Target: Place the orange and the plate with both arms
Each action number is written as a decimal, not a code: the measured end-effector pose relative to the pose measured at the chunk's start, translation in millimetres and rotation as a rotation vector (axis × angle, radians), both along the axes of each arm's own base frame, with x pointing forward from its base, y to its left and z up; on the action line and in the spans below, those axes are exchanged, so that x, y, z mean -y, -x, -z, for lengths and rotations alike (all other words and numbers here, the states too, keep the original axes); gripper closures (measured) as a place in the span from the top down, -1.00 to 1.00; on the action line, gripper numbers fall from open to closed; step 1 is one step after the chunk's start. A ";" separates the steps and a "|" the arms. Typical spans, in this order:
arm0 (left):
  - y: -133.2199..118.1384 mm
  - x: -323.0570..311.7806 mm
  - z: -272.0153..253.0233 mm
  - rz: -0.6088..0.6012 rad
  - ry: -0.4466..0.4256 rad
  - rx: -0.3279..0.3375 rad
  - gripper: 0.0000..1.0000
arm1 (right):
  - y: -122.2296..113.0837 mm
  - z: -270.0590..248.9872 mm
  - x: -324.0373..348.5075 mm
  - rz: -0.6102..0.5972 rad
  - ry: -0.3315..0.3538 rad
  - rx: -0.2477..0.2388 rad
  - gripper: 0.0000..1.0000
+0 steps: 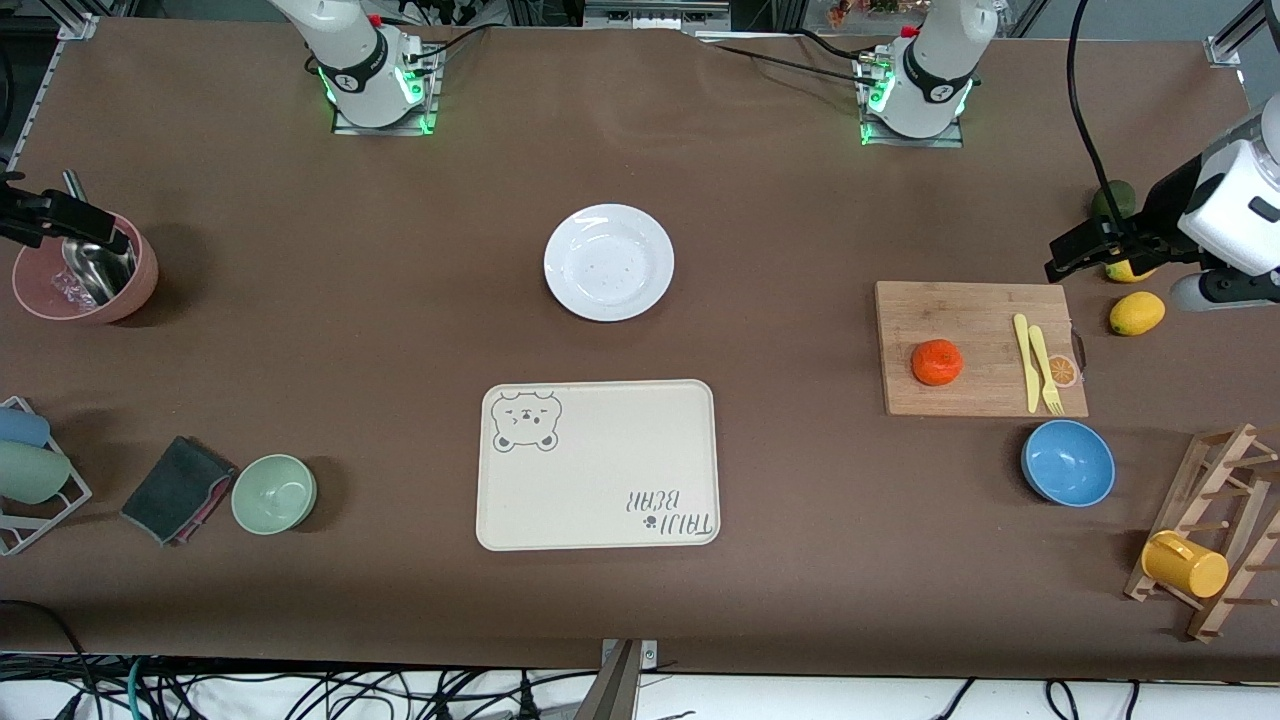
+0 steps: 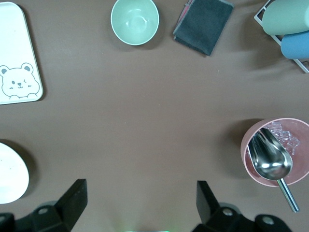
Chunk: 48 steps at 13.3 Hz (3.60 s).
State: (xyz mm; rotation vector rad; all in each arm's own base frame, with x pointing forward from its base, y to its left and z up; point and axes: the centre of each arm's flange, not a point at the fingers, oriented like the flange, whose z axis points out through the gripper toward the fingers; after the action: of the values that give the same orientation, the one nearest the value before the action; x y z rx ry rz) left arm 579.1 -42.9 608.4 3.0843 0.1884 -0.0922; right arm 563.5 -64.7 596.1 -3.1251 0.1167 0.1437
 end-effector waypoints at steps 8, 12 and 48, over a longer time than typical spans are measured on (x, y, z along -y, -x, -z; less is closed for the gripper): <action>0.2 9.6 -0.5 0.018 0.002 0.006 1.00 | -0.8 0.0 -7.3 -0.014 0.000 0.000 1.00; -0.5 4.6 -0.6 0.009 0.002 0.008 1.00 | -0.7 0.1 -7.2 -0.014 -0.001 -0.001 1.00; -14.7 -38.1 14.0 0.029 -0.001 0.003 1.00 | -0.4 0.6 -20.6 -0.038 -0.003 -0.014 1.00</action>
State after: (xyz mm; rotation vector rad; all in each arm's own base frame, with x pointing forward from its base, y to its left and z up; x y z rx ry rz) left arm 593.8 -4.9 594.4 3.0889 0.1436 -0.0893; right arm 563.9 -44.1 595.5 -3.1251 0.0578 0.1656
